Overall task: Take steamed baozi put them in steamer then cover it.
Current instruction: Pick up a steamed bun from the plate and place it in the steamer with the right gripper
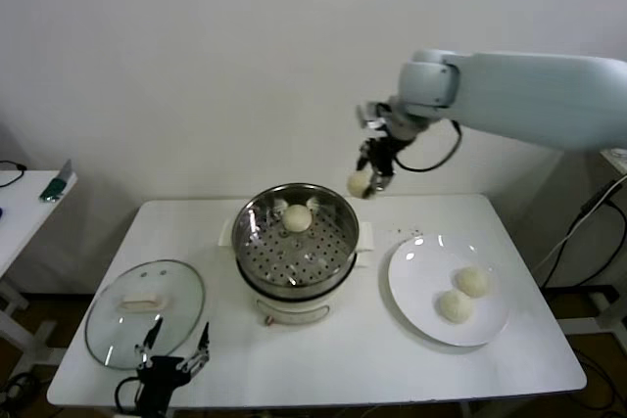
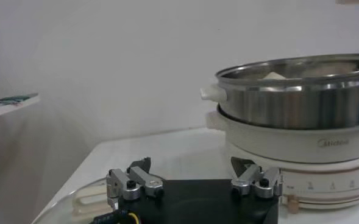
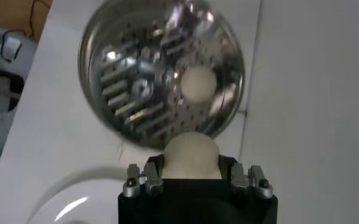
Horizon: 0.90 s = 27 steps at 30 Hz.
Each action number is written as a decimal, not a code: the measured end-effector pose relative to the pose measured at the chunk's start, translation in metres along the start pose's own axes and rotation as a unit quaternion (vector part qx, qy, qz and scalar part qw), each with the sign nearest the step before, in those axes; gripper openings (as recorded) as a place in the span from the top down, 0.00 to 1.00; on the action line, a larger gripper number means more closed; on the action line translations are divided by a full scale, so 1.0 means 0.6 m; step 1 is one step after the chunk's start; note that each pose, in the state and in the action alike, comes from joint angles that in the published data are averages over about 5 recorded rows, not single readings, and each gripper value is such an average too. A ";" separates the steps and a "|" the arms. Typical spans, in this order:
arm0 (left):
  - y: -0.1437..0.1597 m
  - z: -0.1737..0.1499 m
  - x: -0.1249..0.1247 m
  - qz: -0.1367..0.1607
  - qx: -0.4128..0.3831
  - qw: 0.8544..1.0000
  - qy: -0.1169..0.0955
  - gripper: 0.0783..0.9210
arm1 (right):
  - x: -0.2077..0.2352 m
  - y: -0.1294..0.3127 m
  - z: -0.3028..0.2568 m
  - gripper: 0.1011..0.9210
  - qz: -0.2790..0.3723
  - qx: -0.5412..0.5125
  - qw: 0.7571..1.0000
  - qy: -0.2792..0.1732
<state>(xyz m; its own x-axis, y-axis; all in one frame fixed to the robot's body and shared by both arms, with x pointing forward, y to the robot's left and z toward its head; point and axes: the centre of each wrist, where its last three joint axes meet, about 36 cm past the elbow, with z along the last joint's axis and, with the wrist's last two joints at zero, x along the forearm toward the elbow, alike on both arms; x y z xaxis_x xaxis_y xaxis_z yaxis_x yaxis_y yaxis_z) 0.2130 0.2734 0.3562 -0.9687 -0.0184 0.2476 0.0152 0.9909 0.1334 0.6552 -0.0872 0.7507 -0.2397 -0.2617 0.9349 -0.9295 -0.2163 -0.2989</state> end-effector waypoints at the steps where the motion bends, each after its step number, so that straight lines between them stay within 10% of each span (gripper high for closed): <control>1: 0.000 0.000 0.001 0.000 0.000 1.000 0.001 0.12 | -0.009 -0.001 -0.019 0.38 -0.001 0.004 1.000 -0.001; 27: -0.001 0.007 -0.002 0.003 -0.004 1.000 0.007 0.12 | -0.284 0.037 -0.191 0.38 -0.028 0.022 0.999 0.018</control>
<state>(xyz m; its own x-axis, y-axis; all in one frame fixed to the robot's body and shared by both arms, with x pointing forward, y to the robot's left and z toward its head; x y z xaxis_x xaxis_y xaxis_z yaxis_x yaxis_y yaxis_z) 0.2132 0.2736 0.3518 -0.9650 -0.0136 0.2621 0.0239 0.9899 0.1394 0.6430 0.0606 0.6067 -0.1992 -0.2135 0.9564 -0.9285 -0.2711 -0.2539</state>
